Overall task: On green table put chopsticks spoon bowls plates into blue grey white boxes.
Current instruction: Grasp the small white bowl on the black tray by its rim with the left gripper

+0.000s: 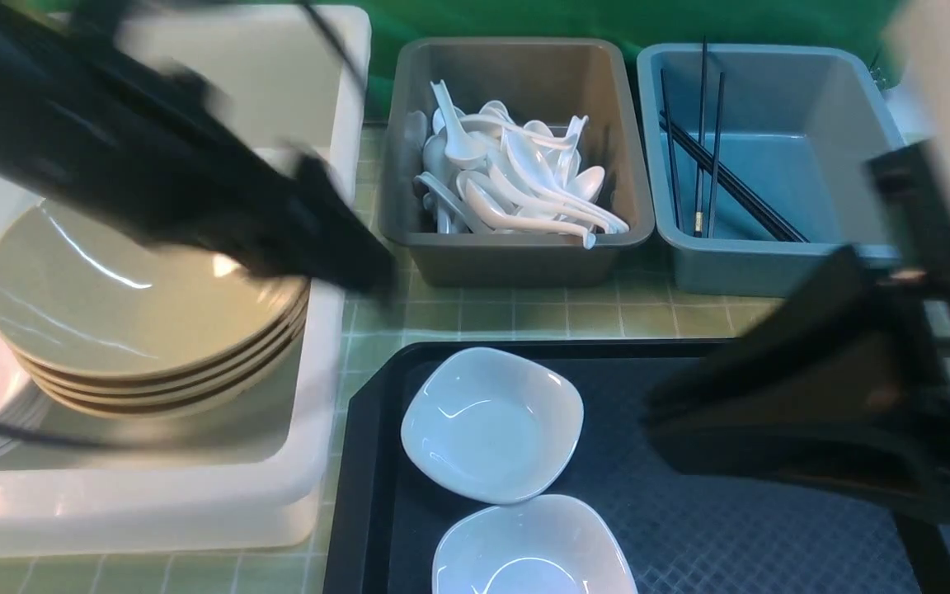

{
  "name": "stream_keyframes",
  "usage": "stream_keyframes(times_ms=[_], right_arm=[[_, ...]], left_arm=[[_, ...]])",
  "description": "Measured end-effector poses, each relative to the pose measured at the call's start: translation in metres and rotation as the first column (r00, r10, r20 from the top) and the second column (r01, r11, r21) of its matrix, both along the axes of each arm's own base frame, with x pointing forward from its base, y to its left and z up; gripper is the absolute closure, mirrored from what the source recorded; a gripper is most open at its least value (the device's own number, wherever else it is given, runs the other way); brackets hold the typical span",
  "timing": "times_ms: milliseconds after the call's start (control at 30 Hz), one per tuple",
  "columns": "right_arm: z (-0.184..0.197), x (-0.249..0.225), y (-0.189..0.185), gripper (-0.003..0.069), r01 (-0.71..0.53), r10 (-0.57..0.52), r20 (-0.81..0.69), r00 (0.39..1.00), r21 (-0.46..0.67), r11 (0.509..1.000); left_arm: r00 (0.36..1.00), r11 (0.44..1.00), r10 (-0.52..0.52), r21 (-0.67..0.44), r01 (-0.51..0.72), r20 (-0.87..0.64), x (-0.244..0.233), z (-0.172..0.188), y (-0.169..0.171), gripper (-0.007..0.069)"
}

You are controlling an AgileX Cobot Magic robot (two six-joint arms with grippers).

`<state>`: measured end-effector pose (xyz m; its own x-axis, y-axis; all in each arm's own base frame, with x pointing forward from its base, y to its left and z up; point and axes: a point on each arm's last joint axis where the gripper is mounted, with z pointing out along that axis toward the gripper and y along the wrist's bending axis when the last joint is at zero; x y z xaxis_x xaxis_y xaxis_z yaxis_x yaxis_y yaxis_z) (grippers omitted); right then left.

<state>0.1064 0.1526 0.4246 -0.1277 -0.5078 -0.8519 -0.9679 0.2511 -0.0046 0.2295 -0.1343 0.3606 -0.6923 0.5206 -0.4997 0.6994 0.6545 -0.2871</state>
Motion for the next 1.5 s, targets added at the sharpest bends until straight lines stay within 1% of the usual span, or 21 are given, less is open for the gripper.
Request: stream_keyframes(times_ms=[33,67,100,133,167,200,233,267,333,367,433,567,633,667,700,867,1167,1267,1300,1400,1500], right_arm=[[0.003,-0.004,-0.004,0.0582,-0.001,0.001,0.013,1.000,0.011,1.000],[0.008,-0.010,-0.009,0.0581,-0.001,0.000,0.032,0.999,0.028,1.000],[0.011,-0.015,-0.013,0.0580,-0.002,0.000,0.047,0.999,0.042,0.999],[0.014,-0.020,-0.017,0.0580,-0.002,-0.001,0.062,0.998,0.055,0.998],[0.015,-0.020,-0.018,0.0579,-0.003,-0.001,0.065,0.998,0.058,0.998],[0.018,-0.026,-0.023,0.0576,-0.003,-0.003,0.082,0.997,0.074,0.997],[0.019,-0.027,-0.024,0.0576,-0.002,-0.004,0.082,0.997,0.076,0.997],[0.021,-0.031,-0.027,0.0571,-0.001,-0.006,0.083,0.997,0.085,0.996],[0.021,-0.033,-0.029,0.0569,0.000,-0.006,0.076,0.997,0.087,0.996],[0.020,-0.034,-0.029,0.0568,-0.002,-0.003,0.059,0.998,0.078,0.997],[0.019,-0.035,-0.029,0.0566,-0.007,0.004,0.044,0.999,0.065,0.998],[0.016,-0.035,-0.029,0.0560,-0.013,0.012,0.014,1.000,0.046,0.999],[0.015,-0.035,-0.029,0.0558,-0.016,0.016,0.006,1.000,0.038,0.999],[0.015,-0.035,-0.029,0.0558,-0.016,0.016,0.006,1.000,0.038,0.999],[0.015,-0.035,-0.028,0.0557,-0.017,0.016,0.003,1.000,0.036,0.999],[0.015,-0.035,-0.028,0.0549,-0.019,0.019,-0.001,1.000,0.031,0.999],[0.014,-0.036,-0.029,0.0540,-0.024,0.024,-0.006,1.000,0.024,0.999],[0.014,-0.036,-0.029,0.0538,-0.025,0.025,-0.005,1.000,0.024,0.999],[0.014,-0.036,-0.029,0.0536,-0.025,0.025,-0.005,1.000,0.024,0.999],[0.014,-0.036,-0.029,0.0533,-0.025,0.025,-0.005,1.000,0.024,0.999],[0.014,-0.036,-0.029,0.0531,-0.026,0.026,-0.003,1.000,0.023,0.999]], left_arm=[[0.999,0.999,-0.037,0.018,0.037,-0.019,0.001,-0.007,-0.009,0.0039],[0.993,0.993,-0.106,0.049,0.108,-0.050,-0.001,-0.019,-0.027,0.0053],[0.987,0.986,-0.143,0.074,0.149,-0.079,0.000,-0.030,-0.039,0.0053],[0.980,0.979,-0.167,0.100,0.178,-0.110,0.002,-0.042,-0.049,0.0053],[0.979,0.979,-0.167,0.102,0.179,-0.116,0.003,-0.044,-0.050,0.0053],[0.973,0.971,-0.169,0.142,0.191,-0.158,0.007,-0.063,-0.063,0.0053],[0.973,0.971,-0.164,0.147,0.188,-0.160,0.008,-0.065,-0.065,0.0053],[0.974,0.971,-0.122,0.182,0.157,-0.188,0.018,-0.084,-0.073,0.0053],[0.978,0.971,-0.093,0.202,0.131,-0.188,0.024,-0.092,-0.076,0.0053],[0.980,0.968,-0.058,0.228,0.102,-0.191,0.033,-0.099,-0.080,0.0052],[0.984,0.964,-0.004,0.260,0.052,-0.179,0.047,-0.102,-0.084,0.0050],[0.988,0.941,0.061,0.338,-0.010,-0.142,0.073,-0.106,-0.093,0.0047],[0.989,0.922,0.070,0.387,-0.015,-0.129,0.088,-0.114,-0.098,0.0042],[0.989,0.921,0.073,0.390,-0.017,-0.129,0.089,-0.115,-0.098,0.0041],[0.989,0.907,0.077,0.421,-0.015,-0.130,0.095,-0.122,-0.100,0.0027],[0.988,0.869,0.071,0.494,0.006,-0.138,0.109,-0.153,-0.103,0.0029],[0.988,0.872,0.074,0.489,0.003,-0.139,0.115,-0.169,-0.107,0.0037],[0.985,0.873,0.083,0.488,0.003,-0.155,0.115,-0.171,-0.106,0.0088],[0.980,0.871,0.091,0.490,0.007,-0.176,0.115,-0.173,-0.105,0.0116],[0.970,0.863,0.108,0.504,0.016,-0.215,0.117,-0.180,-0.100,0.0163],[0.948,0.866,0.145,0.501,0.018,-0.284,0.123,-0.193,-0.090,0.0258]])
